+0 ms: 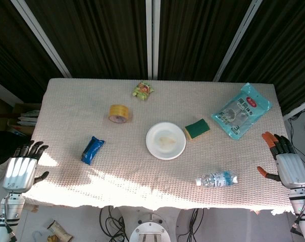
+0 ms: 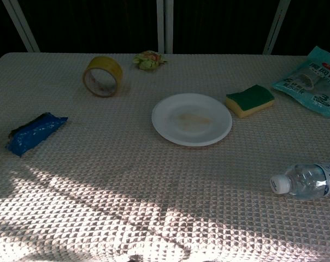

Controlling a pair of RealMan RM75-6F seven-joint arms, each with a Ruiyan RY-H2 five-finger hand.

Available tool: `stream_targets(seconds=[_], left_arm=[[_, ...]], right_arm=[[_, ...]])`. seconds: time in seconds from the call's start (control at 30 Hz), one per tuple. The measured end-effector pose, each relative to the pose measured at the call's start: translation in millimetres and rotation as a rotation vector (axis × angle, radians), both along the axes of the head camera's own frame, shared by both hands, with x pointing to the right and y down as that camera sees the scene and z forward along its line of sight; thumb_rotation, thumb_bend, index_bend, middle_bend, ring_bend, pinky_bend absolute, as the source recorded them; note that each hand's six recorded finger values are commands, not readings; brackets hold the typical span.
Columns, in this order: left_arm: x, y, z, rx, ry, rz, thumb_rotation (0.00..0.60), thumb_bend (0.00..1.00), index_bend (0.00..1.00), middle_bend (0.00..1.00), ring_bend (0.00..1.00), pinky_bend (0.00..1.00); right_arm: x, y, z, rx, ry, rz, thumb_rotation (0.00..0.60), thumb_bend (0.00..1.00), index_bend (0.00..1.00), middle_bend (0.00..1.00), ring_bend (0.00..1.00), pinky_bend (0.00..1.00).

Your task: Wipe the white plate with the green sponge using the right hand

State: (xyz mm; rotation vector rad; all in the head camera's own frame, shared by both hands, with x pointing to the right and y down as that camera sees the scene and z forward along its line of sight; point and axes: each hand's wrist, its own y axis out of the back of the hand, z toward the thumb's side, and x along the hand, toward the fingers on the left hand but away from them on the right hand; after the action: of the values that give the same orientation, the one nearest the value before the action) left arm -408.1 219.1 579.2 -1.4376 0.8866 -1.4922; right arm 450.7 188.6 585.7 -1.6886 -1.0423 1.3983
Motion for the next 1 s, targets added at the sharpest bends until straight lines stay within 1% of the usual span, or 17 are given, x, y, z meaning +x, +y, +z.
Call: stream_targets(seconds=[0.17,0.3,0.4,0.5,0.6,0.73,0.83,0.93,1.0], left_arm=[[1,-1,1,-0.006,0.009,0.0,0.6,0.09,0.25,0.2,0.15,0.2],[3,-2,0,-0.006,0.013,0.007,0.6,0.09,0.25,0.2,0.15,0.2],[4,-3,0,-0.006,0.017,0.008,0.6,0.09,0.25,0.2,0.15,0.2],[6,-3,-1,-0.003,0.02,0.007,0.6,0.09,0.25,0.2,0.15,0.2],[6,-2,-1,-0.004,0.02,0.002,0.6,0.09,0.25,0.2,0.15,0.2],[3,1,0,-0.016,0.017,-0.018,0.6,0.09,0.25,0.2,0.15,0.2],[0,3,0,-0.025,0.01,-0.032,0.6,0.09,0.25,0.2,0.15,0.2],[-3,4,1,-0.032,0.005,-0.044,0.6,0.09,0.25,0.2,0.15,0.2],[-3,5,2,-0.036,0.004,-0.045,0.6,0.09,0.25,0.2,0.15,0.2]], right_arm=[[-4,-4,5,-0.016,0.001,-0.016,0.6,0.1,0.0,0.06,0.0,0.03],[-12,-15,11,-0.034,-0.003,-0.053,0.6,0.1,0.0,0.06,0.0,0.03],[-25,-31,18,-0.056,-0.01,-0.105,0.6,0.1,0.0,0.06,0.0,0.03],[-44,-52,30,-0.088,-0.013,-0.175,0.6,0.12,0.0,0.07,0.0,0.04],[-68,-75,46,-0.126,-0.007,-0.253,0.6,0.15,0.03,0.08,0.0,0.04],[-103,-108,76,-0.178,0.029,-0.355,0.6,0.18,0.11,0.1,0.0,0.04],[-123,-127,98,-0.198,0.062,-0.402,0.6,0.19,0.13,0.11,0.0,0.04],[-136,-136,121,-0.23,0.089,-0.423,0.6,0.2,0.14,0.11,0.0,0.04],[-141,-138,133,-0.247,0.102,-0.427,0.6,0.21,0.16,0.12,0.0,0.04]])
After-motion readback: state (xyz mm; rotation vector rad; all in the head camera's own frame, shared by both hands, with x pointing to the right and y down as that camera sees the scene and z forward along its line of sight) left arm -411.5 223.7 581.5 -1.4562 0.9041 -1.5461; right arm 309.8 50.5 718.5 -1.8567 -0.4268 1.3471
